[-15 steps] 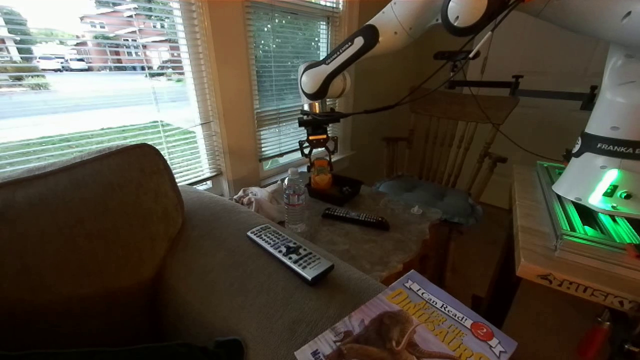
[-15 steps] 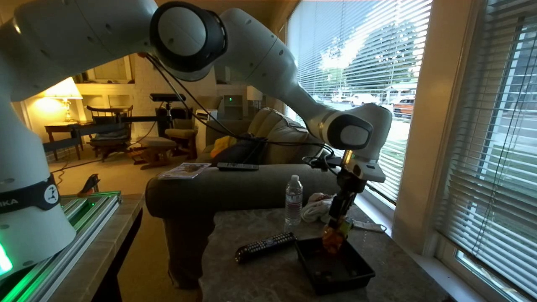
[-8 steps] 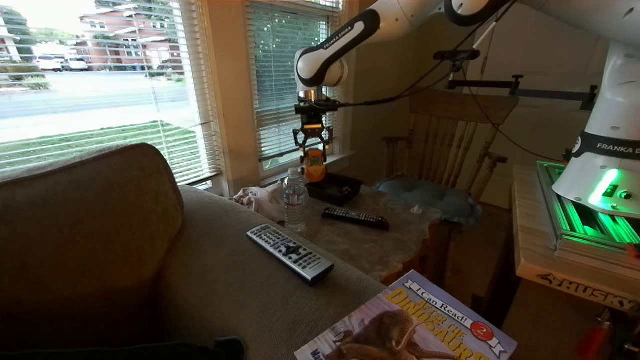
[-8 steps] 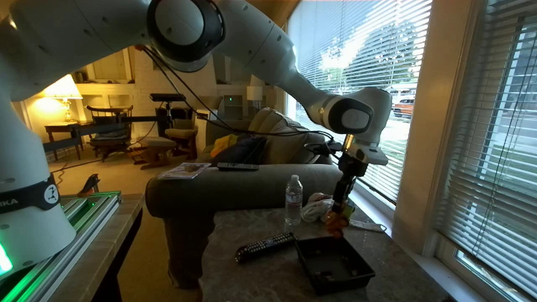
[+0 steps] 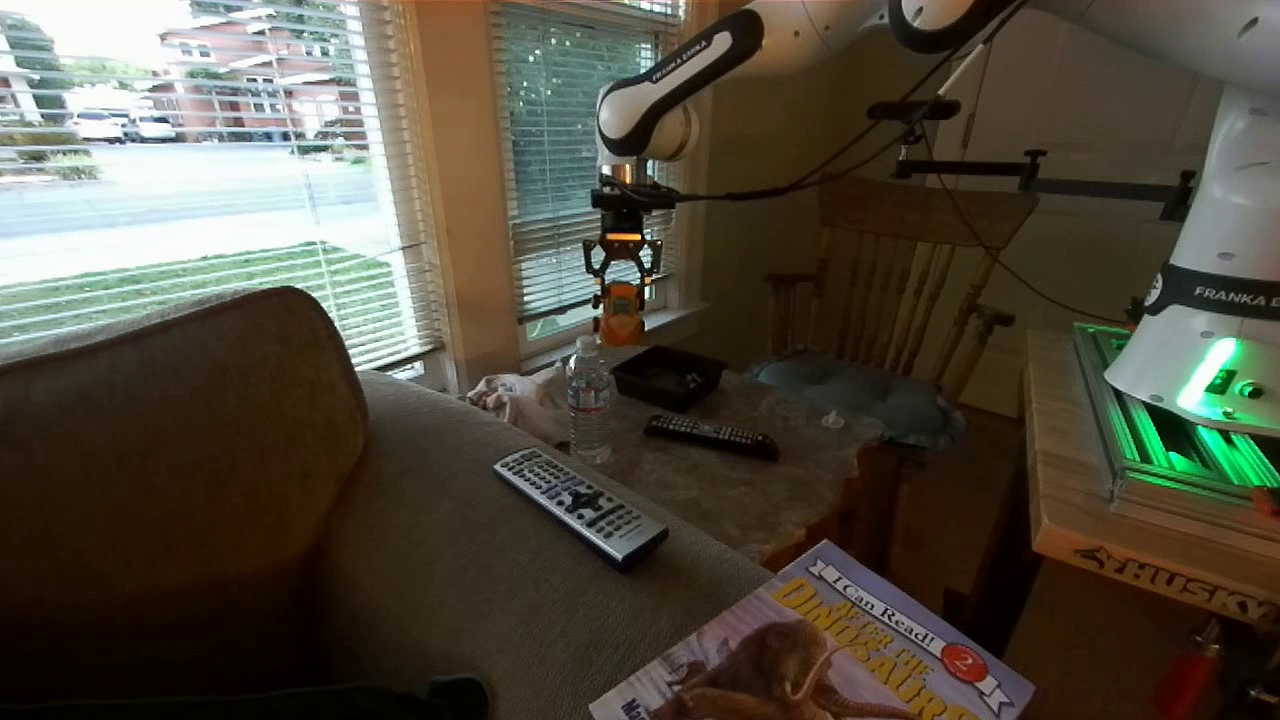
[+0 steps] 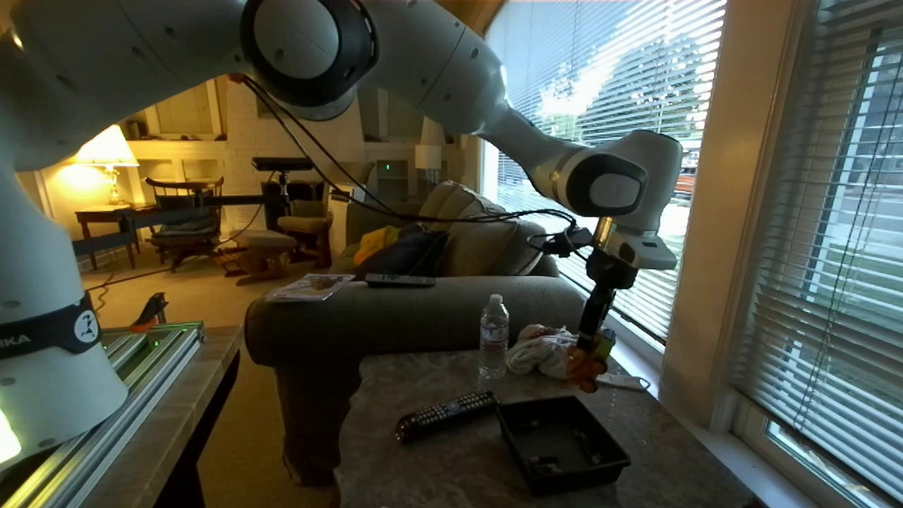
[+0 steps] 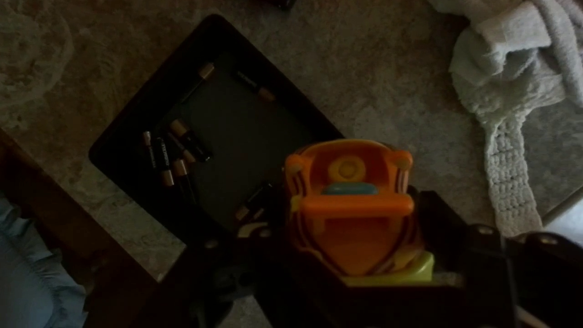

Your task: Take the car out of the black box.

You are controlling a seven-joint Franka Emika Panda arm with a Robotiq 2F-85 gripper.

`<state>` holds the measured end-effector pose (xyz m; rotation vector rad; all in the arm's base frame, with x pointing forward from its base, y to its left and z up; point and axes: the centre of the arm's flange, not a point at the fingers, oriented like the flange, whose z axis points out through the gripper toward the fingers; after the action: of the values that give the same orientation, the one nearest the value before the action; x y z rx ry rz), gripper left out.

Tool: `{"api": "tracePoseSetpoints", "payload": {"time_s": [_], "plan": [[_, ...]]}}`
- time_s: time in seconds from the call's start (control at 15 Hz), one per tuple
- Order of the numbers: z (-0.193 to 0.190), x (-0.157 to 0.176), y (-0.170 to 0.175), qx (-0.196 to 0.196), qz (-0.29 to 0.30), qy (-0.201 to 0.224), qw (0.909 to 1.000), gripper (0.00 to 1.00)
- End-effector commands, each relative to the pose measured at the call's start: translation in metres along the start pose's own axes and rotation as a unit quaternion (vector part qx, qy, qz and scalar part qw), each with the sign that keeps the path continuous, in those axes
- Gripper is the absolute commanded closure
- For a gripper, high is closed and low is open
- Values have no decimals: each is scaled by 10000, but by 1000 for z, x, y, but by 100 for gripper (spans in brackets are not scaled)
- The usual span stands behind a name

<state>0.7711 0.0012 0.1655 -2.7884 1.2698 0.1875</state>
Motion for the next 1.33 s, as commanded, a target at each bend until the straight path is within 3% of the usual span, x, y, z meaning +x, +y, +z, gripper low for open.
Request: {"api": "tracePoseSetpoints", "payload": {"time_s": [0.0, 0.67, 0.87, 1.27], "plan": [[3, 28, -12, 465, -95, -42, 9989, 52], [22, 59, -17, 1614, 361, -154, 9861, 52], [27, 67, -14, 1724, 649, -347, 9823, 52], [42, 85, 0, 1584, 1253, -700, 9769, 52]]}}
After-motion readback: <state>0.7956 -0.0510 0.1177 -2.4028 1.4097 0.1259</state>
